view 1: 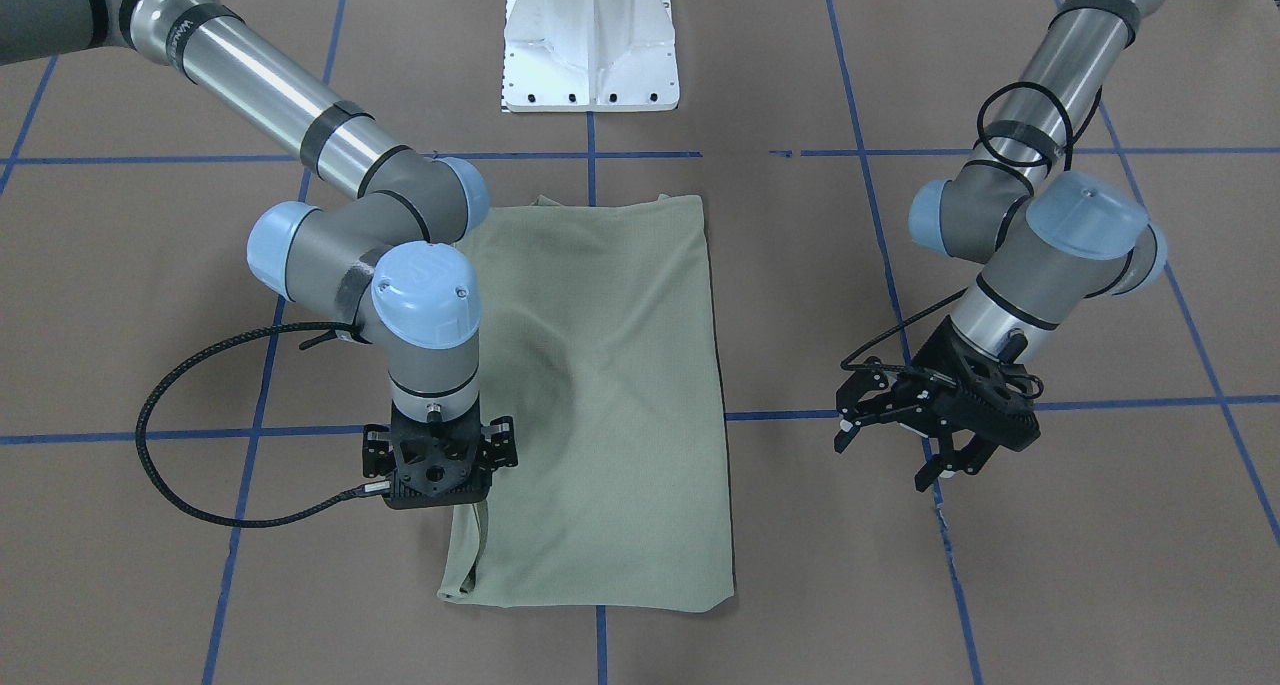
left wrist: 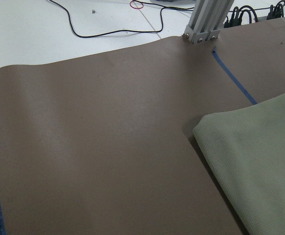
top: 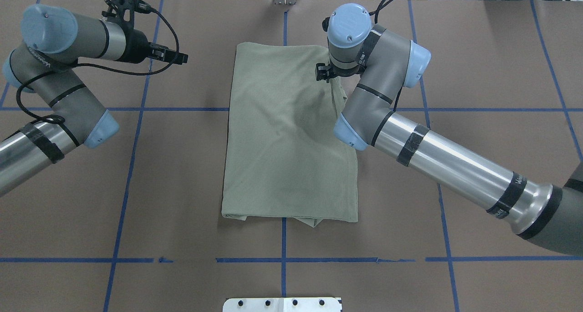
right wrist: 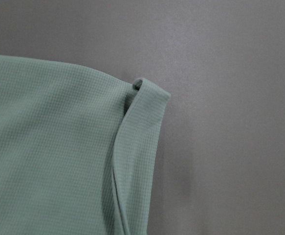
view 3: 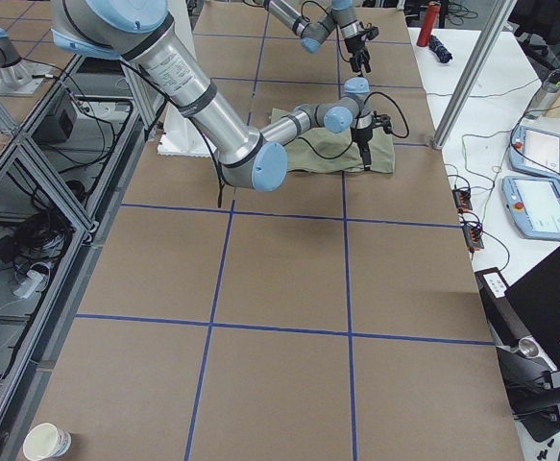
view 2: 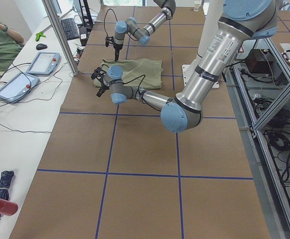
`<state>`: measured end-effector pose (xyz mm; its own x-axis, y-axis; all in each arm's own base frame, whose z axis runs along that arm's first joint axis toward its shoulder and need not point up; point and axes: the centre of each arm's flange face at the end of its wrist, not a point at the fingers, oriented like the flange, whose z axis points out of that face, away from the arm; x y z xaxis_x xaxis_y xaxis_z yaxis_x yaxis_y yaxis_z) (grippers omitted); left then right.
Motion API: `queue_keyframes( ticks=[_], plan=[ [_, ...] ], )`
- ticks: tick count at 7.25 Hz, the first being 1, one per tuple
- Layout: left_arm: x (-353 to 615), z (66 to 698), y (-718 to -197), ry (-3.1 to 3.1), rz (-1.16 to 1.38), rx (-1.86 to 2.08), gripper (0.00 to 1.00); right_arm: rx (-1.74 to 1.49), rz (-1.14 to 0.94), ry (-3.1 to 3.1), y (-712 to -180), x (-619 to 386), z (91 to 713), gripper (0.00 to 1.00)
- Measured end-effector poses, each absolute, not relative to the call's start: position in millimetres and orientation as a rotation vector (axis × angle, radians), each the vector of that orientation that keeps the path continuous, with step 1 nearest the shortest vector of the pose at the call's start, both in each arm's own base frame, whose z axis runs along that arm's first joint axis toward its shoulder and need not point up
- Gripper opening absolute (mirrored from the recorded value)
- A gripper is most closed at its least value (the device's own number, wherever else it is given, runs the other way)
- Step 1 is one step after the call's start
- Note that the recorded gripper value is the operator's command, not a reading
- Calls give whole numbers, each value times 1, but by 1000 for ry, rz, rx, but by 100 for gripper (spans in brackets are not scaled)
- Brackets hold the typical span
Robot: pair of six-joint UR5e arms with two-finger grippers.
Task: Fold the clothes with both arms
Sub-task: 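Raise the right gripper above the shirt's far corner, then lift the right gripper away from the shirt toward its side of the table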
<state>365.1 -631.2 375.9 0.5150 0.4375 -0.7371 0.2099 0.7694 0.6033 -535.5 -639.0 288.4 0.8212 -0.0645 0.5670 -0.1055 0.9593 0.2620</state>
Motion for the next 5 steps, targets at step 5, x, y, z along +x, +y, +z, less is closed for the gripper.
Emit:
queue_keyframes(
  ticks=[5],
  plan=[
    [364,376,-631,1044,152,711,100,290,2,-559,-630,-552,307,100]
  ],
)
